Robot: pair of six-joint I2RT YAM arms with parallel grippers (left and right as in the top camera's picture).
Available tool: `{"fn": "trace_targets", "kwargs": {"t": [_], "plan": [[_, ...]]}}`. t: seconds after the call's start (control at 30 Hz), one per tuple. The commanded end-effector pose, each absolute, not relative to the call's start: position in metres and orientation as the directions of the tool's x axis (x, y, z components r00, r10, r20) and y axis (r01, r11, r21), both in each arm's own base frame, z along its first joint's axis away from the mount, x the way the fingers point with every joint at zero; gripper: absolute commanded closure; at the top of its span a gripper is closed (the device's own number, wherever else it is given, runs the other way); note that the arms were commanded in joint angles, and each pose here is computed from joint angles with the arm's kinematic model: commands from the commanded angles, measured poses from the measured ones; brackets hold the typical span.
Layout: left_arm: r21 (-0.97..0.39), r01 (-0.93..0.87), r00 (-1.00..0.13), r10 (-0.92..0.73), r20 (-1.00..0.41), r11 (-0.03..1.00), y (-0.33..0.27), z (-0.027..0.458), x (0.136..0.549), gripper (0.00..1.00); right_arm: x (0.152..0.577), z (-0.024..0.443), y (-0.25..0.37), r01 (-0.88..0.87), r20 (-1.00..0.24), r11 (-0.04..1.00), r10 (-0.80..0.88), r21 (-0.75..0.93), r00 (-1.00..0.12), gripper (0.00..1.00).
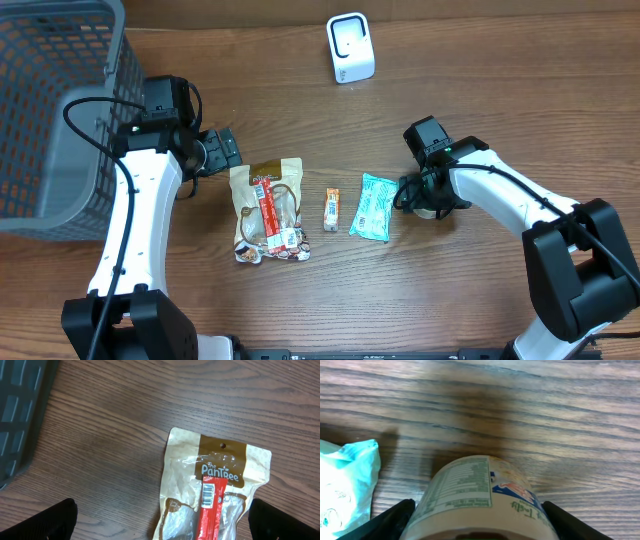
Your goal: Scan the item barcode
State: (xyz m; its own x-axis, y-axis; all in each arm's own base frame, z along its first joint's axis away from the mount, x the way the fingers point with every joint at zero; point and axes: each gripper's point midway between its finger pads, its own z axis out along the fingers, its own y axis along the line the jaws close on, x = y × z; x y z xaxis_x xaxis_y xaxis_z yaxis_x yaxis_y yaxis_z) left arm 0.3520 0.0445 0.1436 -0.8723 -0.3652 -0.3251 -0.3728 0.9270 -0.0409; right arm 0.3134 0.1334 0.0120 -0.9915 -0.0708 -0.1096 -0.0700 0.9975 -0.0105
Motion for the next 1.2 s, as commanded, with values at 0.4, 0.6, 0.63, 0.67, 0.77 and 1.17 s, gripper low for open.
{"fn": "trace_targets", "kwargs": {"t": [0.4, 0.6, 0.63, 0.67, 0.77, 1.17], "plan": [[-0.039, -0.365, -0.868, -0.356, -0.346, 0.93, 0.045, 0.15, 0.356, 0.0, 0.324, 0.048, 0.136, -0.094, -0.106, 0.995, -0.095, -0.02, -0.99, 0.45], [-0.039, -0.365, -0.868, -0.355, -0.346, 0.93, 0.045, 0.15, 0.356, 0.0, 0.339, 0.101, 0.145, -0.117, -0.172, 0.993, -0.114, 0.009, -0.979, 0.48], [-0.039, -0.365, -0.868, -0.356, -0.346, 0.93, 0.045, 0.15, 0.356, 0.0, 0.34, 0.112, 0.149, -0.145, -0.179, 0.989, -0.138, 0.025, -0.974, 0.48], [-0.039, -0.365, -0.868, -0.355, -0.346, 0.93, 0.045, 0.15, 0.356, 0.0, 0.342, 0.123, 0.153, -0.165, -0.187, 0.985, -0.154, 0.043, -0.97, 0.48], [-0.039, -0.365, -0.868, -0.356, -0.346, 0.93, 0.045, 0.15, 0.356, 0.0, 0.349, 0.16, 0.16, -0.183, -0.223, 0.98, -0.163, 0.073, -0.961, 0.47], [-0.039, -0.365, -0.868, -0.355, -0.346, 0.93, 0.045, 0.15, 0.356, 0.0, 0.365, 0.29, 0.167, -0.208, -0.438, 0.97, -0.134, 0.123, -0.889, 0.51]]}}
